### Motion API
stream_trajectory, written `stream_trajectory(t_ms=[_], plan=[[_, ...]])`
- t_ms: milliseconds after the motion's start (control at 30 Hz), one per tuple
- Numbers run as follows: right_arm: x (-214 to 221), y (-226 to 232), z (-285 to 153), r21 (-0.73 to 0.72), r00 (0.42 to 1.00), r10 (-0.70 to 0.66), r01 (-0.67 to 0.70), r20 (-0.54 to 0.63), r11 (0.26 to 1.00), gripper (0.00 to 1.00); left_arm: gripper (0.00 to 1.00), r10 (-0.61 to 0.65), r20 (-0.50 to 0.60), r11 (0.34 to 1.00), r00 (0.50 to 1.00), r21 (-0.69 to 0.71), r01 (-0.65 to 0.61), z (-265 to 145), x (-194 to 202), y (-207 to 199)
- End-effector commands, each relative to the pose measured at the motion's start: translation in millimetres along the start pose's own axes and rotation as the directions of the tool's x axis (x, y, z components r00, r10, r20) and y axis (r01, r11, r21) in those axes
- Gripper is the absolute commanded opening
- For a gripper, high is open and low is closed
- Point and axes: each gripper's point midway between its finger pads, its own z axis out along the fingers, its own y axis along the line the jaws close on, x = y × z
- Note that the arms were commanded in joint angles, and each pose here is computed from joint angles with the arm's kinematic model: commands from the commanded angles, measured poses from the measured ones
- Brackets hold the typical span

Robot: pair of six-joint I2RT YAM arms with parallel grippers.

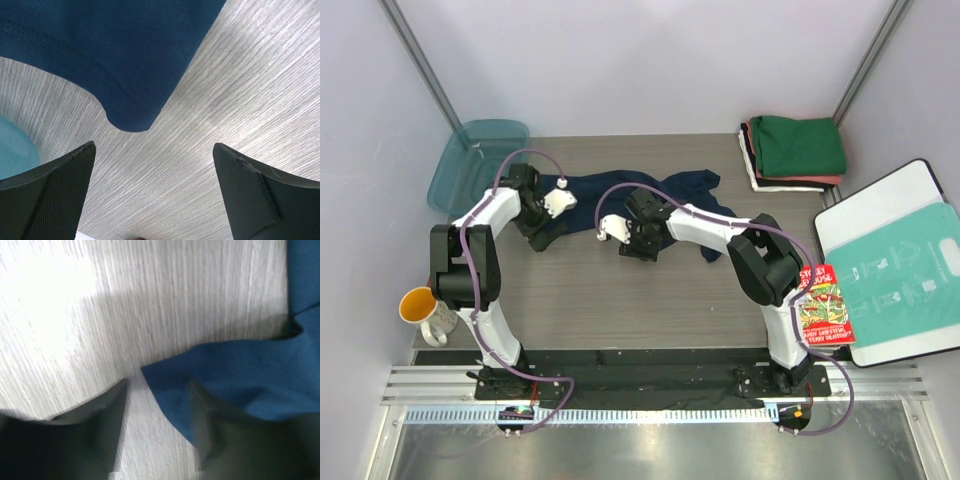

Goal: Fold and stack the t-shirts
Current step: Move the tshirt to the center of the board

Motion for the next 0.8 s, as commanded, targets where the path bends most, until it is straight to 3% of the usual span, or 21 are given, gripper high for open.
stream_trajectory(t_ms=[0,33,67,167,300,500,633,733,767], plan=[[-15,8,9,-0.017,1.000,-0.004,0.005,0.028,1.000,0.46,1.00,0.024,0.043,1.000,0.999,-0.011,-0.023,-15,-11,6],[-15,10,12,-0.021,1.000,-0.009,0.009,0.022,1.000,0.40,1.00,0.021,0.044,1.000,0.999,-0.014,-0.021,-16,-11,6],[-15,11,13,-0.023,1.000,-0.008,0.009,0.019,1.000,0.26,1.00,0.020,0.044,1.000,0.999,-0.014,-0.019,-16,-11,7],[-13,11,14,-0.011,1.000,-0.025,0.025,0.001,1.000,0.02,1.00,0.023,0.039,1.000,0.999,-0.016,-0.022,-16,-10,7],[-6,-7,0,0.078,0.996,-0.072,0.077,-0.055,0.994,0.01,1.00,0.034,0.036,0.999,0.999,-0.014,-0.034,-15,-7,6],[-10,-57,-70,0.293,0.982,-0.143,0.173,-0.120,0.940,0.01,1.00,0.052,0.063,0.999,0.997,-0.006,-0.051,-17,-9,5],[-15,-93,-125,0.444,0.982,-0.129,0.178,-0.138,0.878,0.01,1.00,0.065,0.093,0.998,0.994,0.012,-0.067,-19,-14,1],[-21,-115,-163,0.568,0.982,-0.132,0.184,-0.132,0.803,0.01,1.00,0.074,0.102,0.996,0.992,0.034,-0.078,-18,-15,-3],[-26,-129,-186,0.644,0.985,-0.125,0.173,-0.120,0.745,0.01,1.00,0.076,0.104,0.996,0.992,0.042,-0.081,-17,-15,-5]])
